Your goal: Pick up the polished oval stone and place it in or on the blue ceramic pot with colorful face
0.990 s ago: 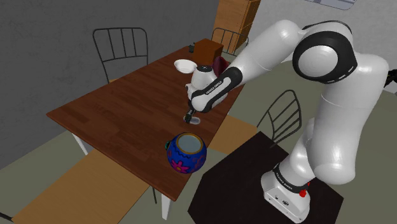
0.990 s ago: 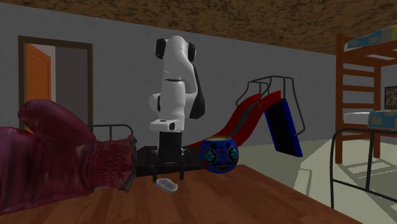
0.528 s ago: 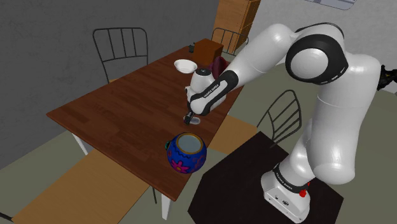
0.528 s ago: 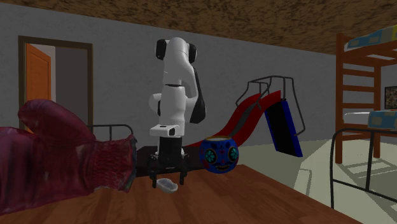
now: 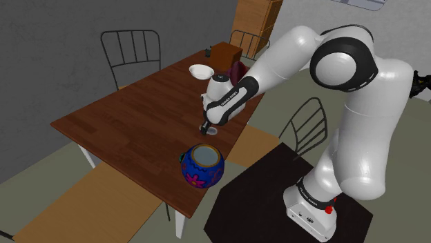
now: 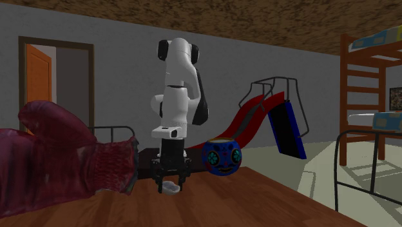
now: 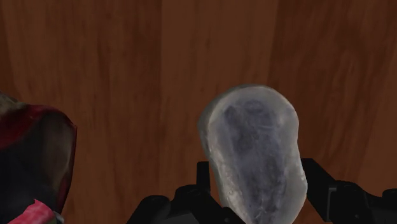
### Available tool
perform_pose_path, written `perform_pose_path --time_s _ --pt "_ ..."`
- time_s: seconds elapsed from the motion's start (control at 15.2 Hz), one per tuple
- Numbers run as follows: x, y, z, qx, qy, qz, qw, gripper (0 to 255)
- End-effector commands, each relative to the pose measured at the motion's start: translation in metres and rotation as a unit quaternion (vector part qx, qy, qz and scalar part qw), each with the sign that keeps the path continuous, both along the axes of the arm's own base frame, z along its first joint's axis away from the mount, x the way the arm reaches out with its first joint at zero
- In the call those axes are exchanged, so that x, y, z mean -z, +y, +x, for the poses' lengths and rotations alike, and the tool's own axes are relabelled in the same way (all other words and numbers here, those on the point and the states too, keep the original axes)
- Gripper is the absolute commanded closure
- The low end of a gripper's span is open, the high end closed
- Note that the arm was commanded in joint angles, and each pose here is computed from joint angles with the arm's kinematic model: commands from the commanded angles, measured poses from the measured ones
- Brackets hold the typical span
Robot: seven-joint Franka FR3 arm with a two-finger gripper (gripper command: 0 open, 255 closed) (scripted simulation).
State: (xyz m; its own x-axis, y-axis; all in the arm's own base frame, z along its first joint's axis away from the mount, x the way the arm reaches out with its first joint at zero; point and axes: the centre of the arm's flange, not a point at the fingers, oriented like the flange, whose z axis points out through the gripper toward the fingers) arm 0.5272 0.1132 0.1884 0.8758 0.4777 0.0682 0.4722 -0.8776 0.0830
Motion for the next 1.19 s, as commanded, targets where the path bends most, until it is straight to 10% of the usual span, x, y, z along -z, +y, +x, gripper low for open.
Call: perform_pose_path --time_s 0.0,1.12 --pt "0.000 0.000 0.000 0.000 0.000 0.000 1.0000 255" --pt "-0.069 0.000 0.000 0.000 0.000 0.000 1.0000 255"
